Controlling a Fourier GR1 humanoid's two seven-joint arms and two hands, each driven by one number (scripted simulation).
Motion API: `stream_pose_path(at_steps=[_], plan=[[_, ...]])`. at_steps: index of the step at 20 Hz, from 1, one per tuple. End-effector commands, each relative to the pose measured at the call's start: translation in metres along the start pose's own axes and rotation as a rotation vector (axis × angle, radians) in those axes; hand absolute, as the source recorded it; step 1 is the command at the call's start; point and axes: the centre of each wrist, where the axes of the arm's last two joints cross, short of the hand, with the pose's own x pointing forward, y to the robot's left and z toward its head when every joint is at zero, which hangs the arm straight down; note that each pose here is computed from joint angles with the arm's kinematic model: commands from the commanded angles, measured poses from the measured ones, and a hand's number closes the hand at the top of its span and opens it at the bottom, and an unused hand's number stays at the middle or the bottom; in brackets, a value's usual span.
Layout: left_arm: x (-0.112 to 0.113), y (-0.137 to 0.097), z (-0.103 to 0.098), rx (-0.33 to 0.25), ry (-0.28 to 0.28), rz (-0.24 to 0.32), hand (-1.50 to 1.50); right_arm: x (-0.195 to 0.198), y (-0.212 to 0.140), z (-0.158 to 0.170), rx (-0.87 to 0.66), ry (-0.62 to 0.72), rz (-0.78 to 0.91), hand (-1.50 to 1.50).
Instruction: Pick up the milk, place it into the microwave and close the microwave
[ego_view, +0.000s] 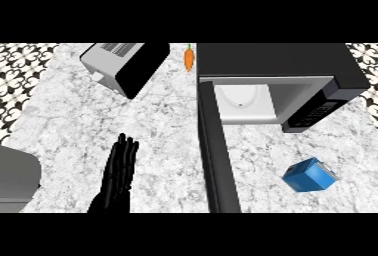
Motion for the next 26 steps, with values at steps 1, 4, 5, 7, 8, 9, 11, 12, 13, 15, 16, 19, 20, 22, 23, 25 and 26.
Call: stream_pose_path(at_steps=[1, 4, 5, 7, 8, 9, 11, 12, 13, 15, 16, 19, 20, 22, 23, 25, 26], plan=[[0.01, -0.022, 0.026, -0.025, 0.011, 0.022, -1.5, -0.019, -0.003, 0.015, -0.006, 0.033, 0.009, -1.5], [0.005, -0.044, 0.027, -0.003, -0.014, 0.005, -1.5, -0.024, -0.007, 0.022, -0.022, 0.026, 0.006, -1.5], [-0.011, -0.034, 0.028, 0.014, 0.01, -0.001, -1.5, -0.032, -0.001, 0.044, -0.01, 0.051, 0.013, -1.5], [-0.007, -0.043, 0.026, 0.015, -0.001, 0.005, -1.5, -0.038, -0.017, 0.032, -0.012, 0.044, 0.038, -1.5], [-0.017, -0.048, 0.028, -0.001, 0.01, 0.0, -1.5, -0.047, -0.007, 0.018, -0.04, 0.007, 0.058, -1.5], [-0.008, -0.05, 0.031, 0.009, 0.004, 0.01, -1.5, -0.066, 0.0, 0.015, -0.037, 0.008, 0.034, -1.5], [-0.007, -0.048, 0.028, 0.008, -0.001, 0.007, -1.5, -0.075, -0.019, 0.016, -0.063, 0.042, 0.05, -1.5], [-0.016, -0.046, 0.029, 0.009, 0.03, 0.009, -1.5, -0.071, 0.006, 0.014, -0.075, 0.025, 0.064, -1.5], [0.003, -0.038, 0.044, -0.003, 0.004, 0.016, -1.5, -0.083, -0.003, 0.001, -0.077, 0.048, 0.045, -1.5], [-0.017, -0.053, 0.038, -0.012, 0.029, 0.014, -1.5, -0.091, -0.004, 0.012, -0.088, 0.027, 0.048, -1.5], [-0.011, -0.05, 0.045, -0.029, 0.035, 0.03, -1.5, -0.101, 0.004, 0.006, -0.069, 0.057, 0.058, -1.5], [-0.007, -0.035, 0.04, -0.015, 0.047, 0.034, -1.5, -0.119, -0.01, -0.005, -0.093, 0.048, 0.074, -1.5], [-0.009, -0.039, 0.038, -0.009, 0.026, 0.04, -1.5, -0.116, -0.005, 0.0, -0.107, 0.057, 0.078, -1.5], [-0.014, -0.029, 0.035, -0.018, 0.044, 0.027, -1.5, -0.131, -0.009, -0.009, -0.109, 0.058, 0.083, -1.5], [-0.02, -0.028, 0.047, -0.022, 0.036, 0.029, -1.5, -0.134, -0.022, 0.003, -0.101, 0.071, 0.09, -1.5], [-0.013, -0.016, 0.042, -0.012, 0.054, 0.056, -1.5, -0.141, -0.022, -0.007, -0.106, 0.064, 0.129, -1.5], [-0.012, -0.012, 0.05, -0.006, 0.044, 0.056, -1.5, -0.157, -0.022, -0.004, -0.118, 0.055, 0.118, -1.5]])
